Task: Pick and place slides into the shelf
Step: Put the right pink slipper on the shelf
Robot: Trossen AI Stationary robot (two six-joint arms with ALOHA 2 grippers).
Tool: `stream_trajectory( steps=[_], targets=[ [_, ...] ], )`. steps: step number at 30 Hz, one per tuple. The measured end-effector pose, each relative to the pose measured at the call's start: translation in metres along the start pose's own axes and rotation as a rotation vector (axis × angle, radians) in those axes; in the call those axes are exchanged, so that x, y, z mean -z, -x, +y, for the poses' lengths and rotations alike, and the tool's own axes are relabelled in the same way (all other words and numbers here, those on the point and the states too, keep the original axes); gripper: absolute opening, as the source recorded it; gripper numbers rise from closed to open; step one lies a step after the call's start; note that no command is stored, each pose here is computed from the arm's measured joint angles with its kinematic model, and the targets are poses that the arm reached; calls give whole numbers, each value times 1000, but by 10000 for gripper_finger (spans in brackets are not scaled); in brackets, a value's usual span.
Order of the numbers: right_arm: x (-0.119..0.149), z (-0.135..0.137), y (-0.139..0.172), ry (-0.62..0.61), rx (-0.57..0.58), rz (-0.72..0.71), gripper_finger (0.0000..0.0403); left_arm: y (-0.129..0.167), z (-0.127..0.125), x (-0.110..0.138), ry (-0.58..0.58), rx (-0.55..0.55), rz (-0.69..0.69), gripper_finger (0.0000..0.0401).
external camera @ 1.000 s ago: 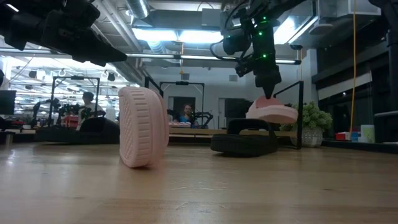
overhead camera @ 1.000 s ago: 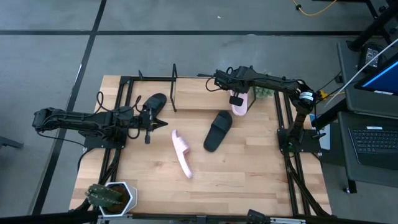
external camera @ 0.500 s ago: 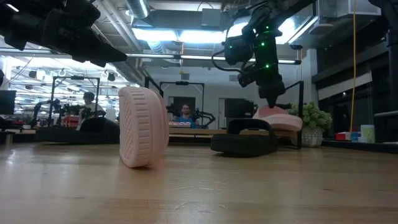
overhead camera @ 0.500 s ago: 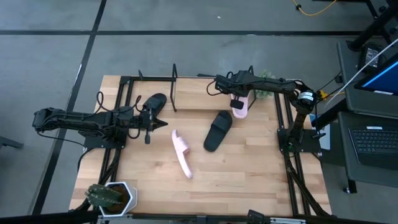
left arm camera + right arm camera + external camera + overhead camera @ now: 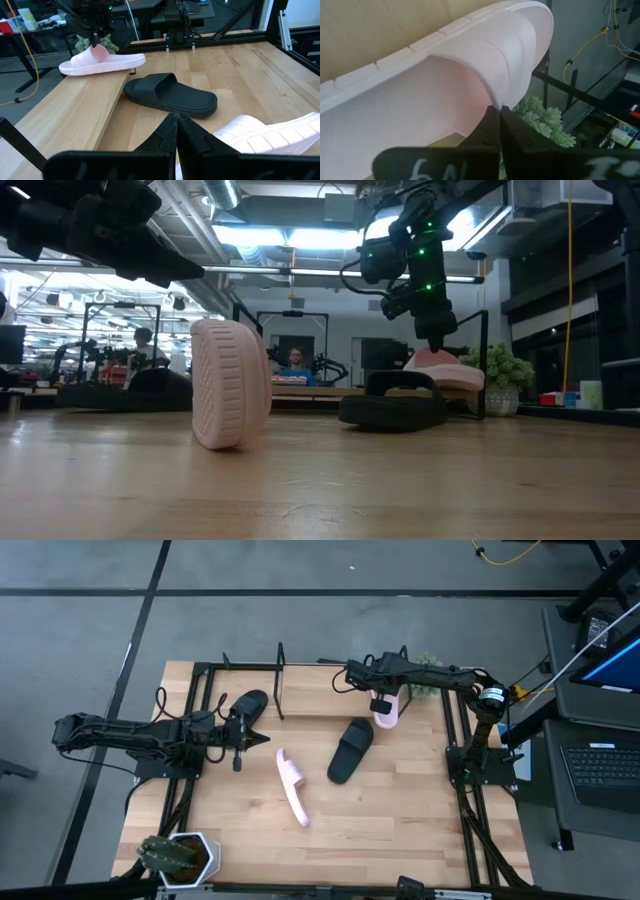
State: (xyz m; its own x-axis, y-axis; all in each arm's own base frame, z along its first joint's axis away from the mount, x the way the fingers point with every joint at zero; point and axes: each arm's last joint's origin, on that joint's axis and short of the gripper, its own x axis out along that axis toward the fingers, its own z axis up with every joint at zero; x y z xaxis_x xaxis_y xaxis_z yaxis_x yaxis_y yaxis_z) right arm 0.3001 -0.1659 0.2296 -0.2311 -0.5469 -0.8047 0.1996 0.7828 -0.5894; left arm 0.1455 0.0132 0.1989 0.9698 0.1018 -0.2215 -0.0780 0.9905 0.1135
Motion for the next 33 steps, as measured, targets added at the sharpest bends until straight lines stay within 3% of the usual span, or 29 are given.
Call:
stream_trajectory(
  steps=[21,33],
  targets=[
    [1,-15,-11,-31,3,3,0,0,0,0,1,0,0,0],
    [0,-15,-11,10,5,-6,0,0,0,0,-2,0,-1,0]
  ],
)
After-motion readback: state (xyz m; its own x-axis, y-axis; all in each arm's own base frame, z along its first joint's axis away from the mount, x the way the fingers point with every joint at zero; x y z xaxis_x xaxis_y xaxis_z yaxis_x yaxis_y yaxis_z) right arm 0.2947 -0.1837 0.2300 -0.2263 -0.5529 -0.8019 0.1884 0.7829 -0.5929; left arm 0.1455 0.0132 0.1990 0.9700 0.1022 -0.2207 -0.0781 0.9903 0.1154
